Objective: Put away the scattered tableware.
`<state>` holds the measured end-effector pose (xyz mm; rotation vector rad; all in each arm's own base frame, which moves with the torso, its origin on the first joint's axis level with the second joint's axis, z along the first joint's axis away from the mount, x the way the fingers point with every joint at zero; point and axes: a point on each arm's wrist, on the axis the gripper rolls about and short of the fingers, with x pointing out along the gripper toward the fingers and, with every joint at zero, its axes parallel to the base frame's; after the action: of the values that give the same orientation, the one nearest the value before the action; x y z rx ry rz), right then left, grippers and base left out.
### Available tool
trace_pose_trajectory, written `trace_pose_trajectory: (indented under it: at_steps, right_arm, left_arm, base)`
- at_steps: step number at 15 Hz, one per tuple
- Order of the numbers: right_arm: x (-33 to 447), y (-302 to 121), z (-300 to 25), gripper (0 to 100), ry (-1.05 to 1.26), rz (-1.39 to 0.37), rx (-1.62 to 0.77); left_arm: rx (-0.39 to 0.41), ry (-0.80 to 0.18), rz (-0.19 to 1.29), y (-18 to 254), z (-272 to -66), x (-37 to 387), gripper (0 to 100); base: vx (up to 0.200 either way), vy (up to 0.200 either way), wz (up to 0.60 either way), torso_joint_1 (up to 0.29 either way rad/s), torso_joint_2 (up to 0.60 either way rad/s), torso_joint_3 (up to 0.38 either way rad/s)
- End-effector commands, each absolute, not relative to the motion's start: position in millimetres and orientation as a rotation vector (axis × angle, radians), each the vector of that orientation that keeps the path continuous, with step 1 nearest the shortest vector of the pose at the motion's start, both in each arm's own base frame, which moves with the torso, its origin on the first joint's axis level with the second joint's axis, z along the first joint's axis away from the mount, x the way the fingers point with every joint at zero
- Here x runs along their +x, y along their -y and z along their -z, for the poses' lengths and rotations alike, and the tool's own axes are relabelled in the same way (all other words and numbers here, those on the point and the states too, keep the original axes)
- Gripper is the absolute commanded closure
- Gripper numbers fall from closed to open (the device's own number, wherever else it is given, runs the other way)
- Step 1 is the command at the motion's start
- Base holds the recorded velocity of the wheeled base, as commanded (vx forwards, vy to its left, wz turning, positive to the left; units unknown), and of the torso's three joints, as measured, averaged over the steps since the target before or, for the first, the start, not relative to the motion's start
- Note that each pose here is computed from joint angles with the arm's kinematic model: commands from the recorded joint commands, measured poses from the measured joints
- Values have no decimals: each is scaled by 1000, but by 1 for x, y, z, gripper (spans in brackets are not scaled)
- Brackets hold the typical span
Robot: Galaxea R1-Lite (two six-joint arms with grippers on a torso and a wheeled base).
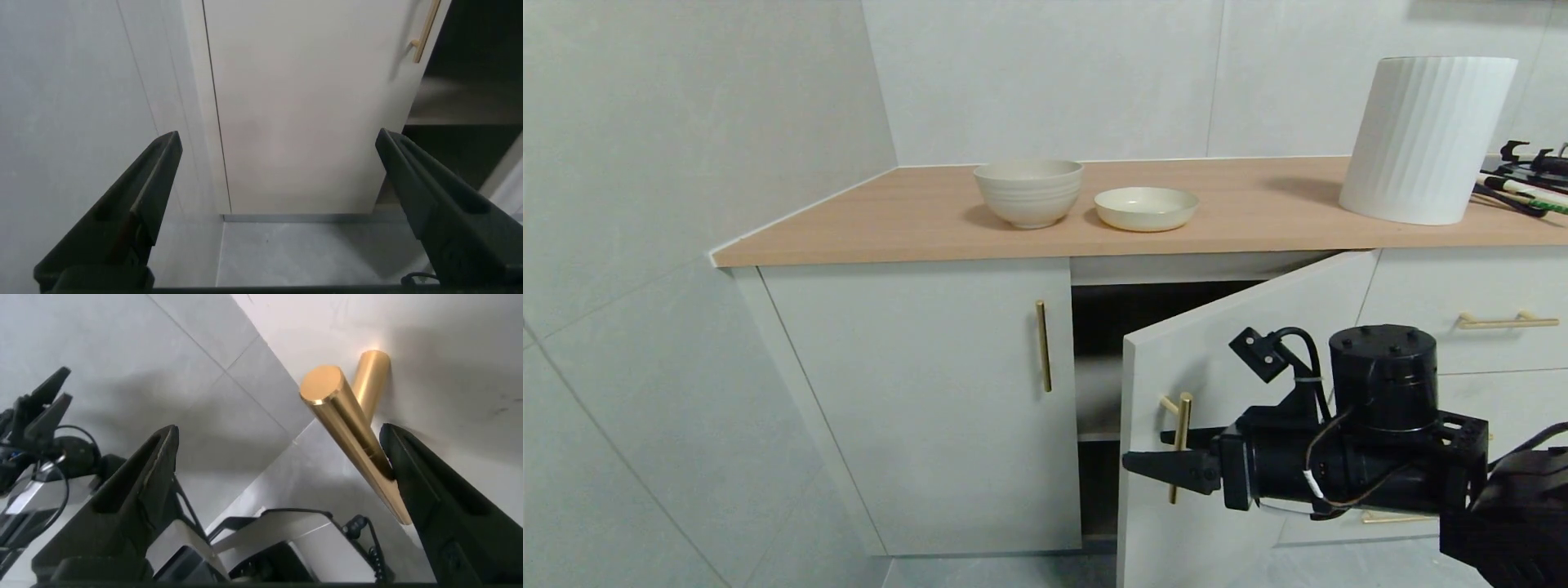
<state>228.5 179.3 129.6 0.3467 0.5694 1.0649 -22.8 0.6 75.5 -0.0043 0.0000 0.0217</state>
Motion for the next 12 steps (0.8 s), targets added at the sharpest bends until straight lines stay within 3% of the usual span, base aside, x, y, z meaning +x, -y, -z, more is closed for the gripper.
trace_pose_trajectory:
  at_steps: [1, 8, 12]
  right_arm:
    - [221, -174, -129, 0, -572, -1065, 345]
    - [216, -169, -123, 0, -559, -1062, 347]
    - [208, -168, -125, 0, -550, -1079, 341]
  left_arm:
    - [-5, 0, -21, -1, -75, -23, 0]
    - [-2, 0, -21, -1, -75, -23, 0]
    - [43, 11, -9, 0, -77, -23, 0]
  base:
    - [0, 0, 0, 0, 0, 0]
    - [0, 0, 0, 0, 0, 0]
    - [0, 0, 0, 0, 0, 0]
